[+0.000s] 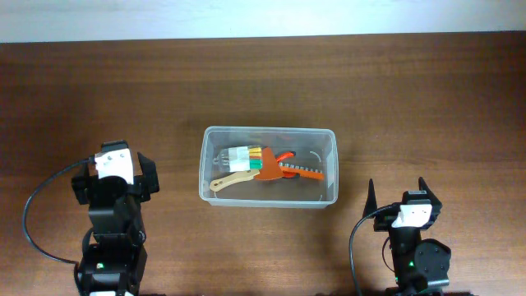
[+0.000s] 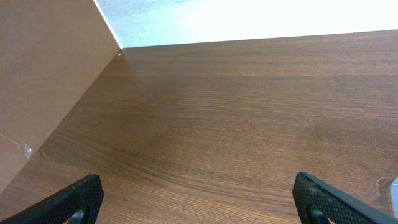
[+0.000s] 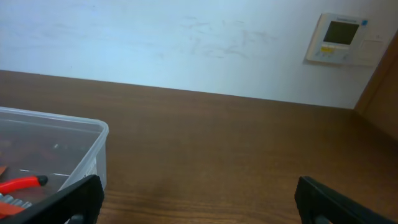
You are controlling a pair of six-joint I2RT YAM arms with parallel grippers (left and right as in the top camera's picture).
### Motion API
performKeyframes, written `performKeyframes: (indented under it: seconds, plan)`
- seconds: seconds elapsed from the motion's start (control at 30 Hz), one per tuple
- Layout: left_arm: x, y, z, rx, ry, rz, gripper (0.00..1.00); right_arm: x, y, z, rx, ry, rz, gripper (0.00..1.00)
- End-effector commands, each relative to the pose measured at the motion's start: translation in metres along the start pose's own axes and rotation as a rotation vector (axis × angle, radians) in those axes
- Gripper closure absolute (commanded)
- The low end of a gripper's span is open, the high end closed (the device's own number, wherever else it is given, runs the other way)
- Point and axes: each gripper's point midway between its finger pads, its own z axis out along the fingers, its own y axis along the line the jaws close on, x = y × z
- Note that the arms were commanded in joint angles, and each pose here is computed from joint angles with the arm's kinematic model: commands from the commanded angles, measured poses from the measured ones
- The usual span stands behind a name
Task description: Pack container
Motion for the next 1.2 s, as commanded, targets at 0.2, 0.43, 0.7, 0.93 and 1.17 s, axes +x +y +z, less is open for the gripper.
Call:
performKeyframes:
  seconds: [0.2,0.43,0.7,0.93,1.17]
  plan:
    - [0.0,0.003,-0.001,-0.013,-0.004,-0.013,0.01,0.002,0.001,0.0,-0.002,0.004,-0.013,0.01]
    - [0.0,0.003,-0.001,-0.013,-0.004,-0.013,0.01,0.002,0.001,0.0,-0.002,0.004,-0.013,0.01]
    - [-0.002,0.004,-0.003,-0.014,-0.014,-0.017,0.01,0.002,0.001,0.0,-0.002,0.004,-0.013,0.01]
    - [0.02,-0.009,-0.048,0.134,0.016,0.012,0.01,0.002,0.001,0.0,-0.002,0.004,-0.013,0.01]
    - [0.037,-0.039,-0.083,0.349,-0.075,0.003,0.01,0.002,0.001,0.0,-0.002,0.004,-0.013,0.01]
